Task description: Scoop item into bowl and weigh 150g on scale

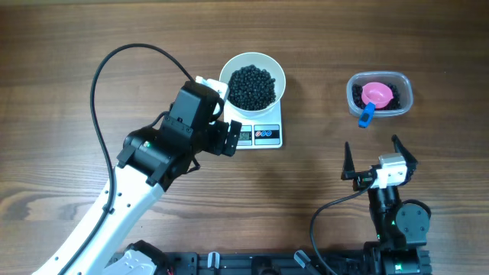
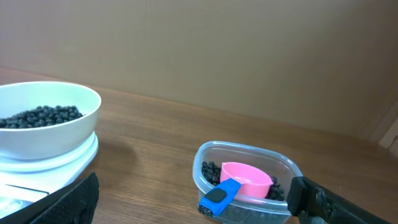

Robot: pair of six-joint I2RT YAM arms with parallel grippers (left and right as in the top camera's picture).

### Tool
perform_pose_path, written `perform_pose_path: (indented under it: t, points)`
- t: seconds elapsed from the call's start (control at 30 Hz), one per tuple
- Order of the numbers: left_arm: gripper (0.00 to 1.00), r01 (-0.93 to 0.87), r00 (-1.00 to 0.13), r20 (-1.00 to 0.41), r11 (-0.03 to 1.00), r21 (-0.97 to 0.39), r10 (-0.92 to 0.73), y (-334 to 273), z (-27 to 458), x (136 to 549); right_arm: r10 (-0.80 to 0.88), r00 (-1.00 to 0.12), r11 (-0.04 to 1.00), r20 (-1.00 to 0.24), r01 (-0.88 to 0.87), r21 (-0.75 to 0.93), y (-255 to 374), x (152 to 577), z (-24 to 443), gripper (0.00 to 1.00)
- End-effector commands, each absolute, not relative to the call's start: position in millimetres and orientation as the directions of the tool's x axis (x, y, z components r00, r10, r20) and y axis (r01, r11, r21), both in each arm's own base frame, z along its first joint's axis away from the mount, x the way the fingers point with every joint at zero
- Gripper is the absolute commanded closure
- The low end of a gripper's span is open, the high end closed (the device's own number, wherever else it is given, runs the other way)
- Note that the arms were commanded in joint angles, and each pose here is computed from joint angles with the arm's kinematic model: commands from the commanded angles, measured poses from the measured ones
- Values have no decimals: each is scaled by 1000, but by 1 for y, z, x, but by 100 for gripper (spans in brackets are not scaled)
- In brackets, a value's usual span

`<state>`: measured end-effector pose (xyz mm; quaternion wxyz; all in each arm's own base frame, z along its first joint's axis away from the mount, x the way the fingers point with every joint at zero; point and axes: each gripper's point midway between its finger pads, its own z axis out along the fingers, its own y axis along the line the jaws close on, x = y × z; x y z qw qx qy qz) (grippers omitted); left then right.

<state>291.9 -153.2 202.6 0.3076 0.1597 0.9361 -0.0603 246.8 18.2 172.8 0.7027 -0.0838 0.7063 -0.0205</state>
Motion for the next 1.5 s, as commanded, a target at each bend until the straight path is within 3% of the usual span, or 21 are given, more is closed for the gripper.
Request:
perform_pose_path:
  t: [0.0,1.47]
  points:
    - [0,348,-759,-590,937,-12,275,-153,200,292,-31,3,996,-1000,-79,-31,17,246,175,0]
    - [0,348,-759,-590,937,-12,275,-153,200,292,-101,10,991,-995,-87,-102,18,246,175,0]
